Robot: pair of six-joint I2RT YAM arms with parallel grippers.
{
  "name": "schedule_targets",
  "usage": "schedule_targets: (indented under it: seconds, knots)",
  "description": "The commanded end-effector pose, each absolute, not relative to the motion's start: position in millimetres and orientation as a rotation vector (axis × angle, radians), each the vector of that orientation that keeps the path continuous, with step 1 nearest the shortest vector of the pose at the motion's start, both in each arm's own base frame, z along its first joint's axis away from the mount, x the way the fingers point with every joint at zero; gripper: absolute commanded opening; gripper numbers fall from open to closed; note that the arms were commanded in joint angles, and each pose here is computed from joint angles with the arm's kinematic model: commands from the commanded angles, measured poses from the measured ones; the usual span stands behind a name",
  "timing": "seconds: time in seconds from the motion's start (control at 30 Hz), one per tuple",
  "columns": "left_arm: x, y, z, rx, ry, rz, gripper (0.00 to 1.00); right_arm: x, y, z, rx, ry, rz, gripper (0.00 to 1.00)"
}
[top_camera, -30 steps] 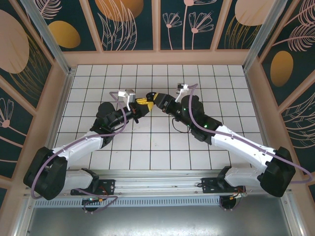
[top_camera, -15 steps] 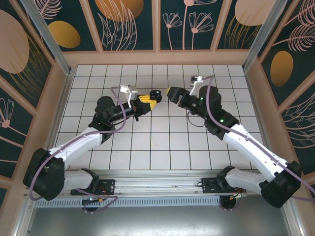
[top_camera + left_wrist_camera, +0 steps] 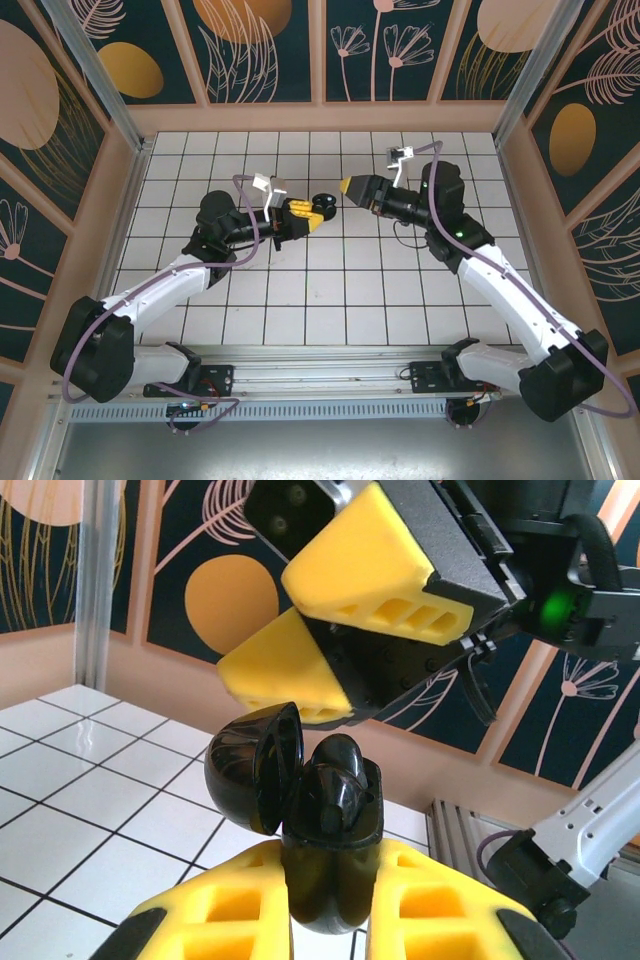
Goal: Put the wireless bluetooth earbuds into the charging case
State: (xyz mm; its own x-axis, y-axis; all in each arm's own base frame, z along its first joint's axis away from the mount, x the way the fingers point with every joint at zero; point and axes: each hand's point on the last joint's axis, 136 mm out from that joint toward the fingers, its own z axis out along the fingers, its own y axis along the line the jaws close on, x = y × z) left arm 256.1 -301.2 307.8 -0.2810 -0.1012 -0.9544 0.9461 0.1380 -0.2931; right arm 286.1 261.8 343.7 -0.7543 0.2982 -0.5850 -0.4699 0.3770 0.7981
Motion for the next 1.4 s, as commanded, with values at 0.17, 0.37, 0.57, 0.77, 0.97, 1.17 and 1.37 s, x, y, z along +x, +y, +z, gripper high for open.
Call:
schedule_targets:
  seconds: [0.17,0.37,0.57,0.77,0.97,1.17,1.37]
  knots:
    - [255.9,-306.4,320.8,0.929,1.394,-1.374,0.03,275.6,299.0,355.9,-0.385,1.923,1.641,0.56]
    - [262.9,-308.3,306.9,0.901,1.471,-1.379,0.03,261.7,311.8,386.1,-0.567,1.822,1.658,0.55]
    - [271.1,-307.4,297.3,0.847,1.529,-1.388,0.02,227.3,327.5,393.0,-0.779,1.822,1.662,0.52]
    - [288.1,-304.9,281.9,0.781,1.616,-1.366,0.04,233.8,306.5,383.9,-0.687,1.868,1.503,0.52]
    - [325.0,-289.7,219.0,0.637,1.85,-1.275,0.05,294.6,251.1,334.6,-0.296,2.03,1.167,0.54]
    - [352.4,-280.4,143.2,0.471,2.106,-1.156,0.06,326.8,207.6,270.6,-0.064,2.159,0.874,0.55]
    - [362.2,-280.4,78.8,0.35,2.306,-1.104,0.06,341.7,170.5,231.0,0.108,2.195,0.725,0.58]
